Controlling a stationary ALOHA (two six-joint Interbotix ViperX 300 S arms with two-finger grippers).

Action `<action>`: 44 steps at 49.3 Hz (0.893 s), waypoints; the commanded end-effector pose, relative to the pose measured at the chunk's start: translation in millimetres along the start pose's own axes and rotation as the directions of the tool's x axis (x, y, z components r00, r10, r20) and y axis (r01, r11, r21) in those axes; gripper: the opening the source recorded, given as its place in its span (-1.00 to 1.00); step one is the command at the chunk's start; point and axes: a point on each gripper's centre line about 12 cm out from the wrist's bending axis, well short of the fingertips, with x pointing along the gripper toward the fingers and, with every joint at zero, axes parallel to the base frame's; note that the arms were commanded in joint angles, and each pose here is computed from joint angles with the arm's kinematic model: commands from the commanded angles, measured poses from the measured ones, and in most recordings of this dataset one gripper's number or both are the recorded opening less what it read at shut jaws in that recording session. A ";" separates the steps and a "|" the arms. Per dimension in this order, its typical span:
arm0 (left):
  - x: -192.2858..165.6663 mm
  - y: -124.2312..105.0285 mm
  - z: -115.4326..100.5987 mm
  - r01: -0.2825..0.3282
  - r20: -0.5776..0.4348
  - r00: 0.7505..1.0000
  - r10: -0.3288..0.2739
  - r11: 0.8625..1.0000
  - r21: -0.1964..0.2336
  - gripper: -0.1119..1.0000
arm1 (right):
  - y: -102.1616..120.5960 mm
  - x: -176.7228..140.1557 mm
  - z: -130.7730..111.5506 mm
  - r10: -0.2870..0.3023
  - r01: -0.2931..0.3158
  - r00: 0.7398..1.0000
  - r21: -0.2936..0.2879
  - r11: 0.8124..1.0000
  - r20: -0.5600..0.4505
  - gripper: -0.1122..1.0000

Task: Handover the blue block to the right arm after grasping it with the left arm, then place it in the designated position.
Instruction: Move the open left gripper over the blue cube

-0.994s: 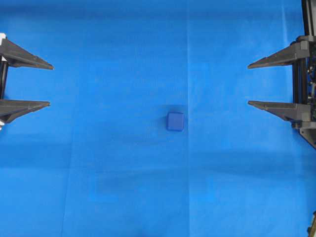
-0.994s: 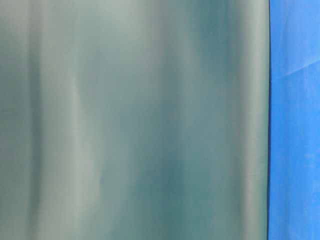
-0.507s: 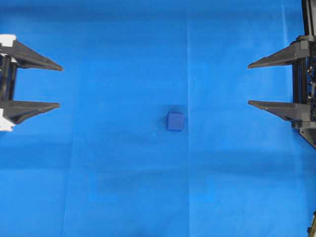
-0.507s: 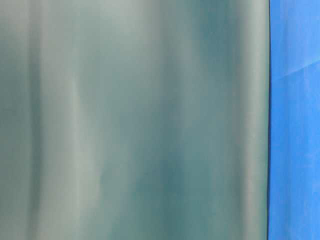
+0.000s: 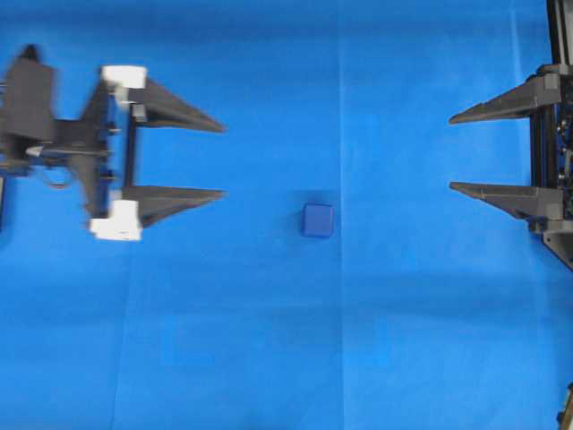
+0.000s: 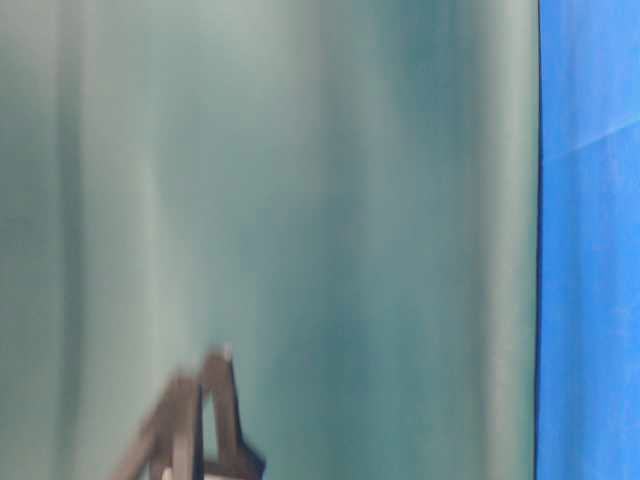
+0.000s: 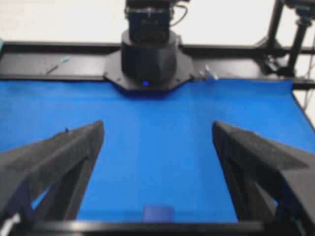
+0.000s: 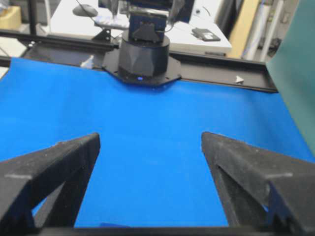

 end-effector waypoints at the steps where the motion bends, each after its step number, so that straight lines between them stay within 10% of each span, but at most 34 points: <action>1: 24.9 0.9 15.8 -0.002 0.031 1.000 0.002 1.000 0.001 0.87 | 0.0 3.0 12.4 -0.002 0.002 0.999 0.007 1.000 0.034 0.96; 44: 109.0 5.2 18.8 -0.012 -0.046 0.999 0.012 1.000 0.006 0.87 | -0.1 3.0 12.0 -0.003 0.002 1.000 0.010 1.000 0.031 0.96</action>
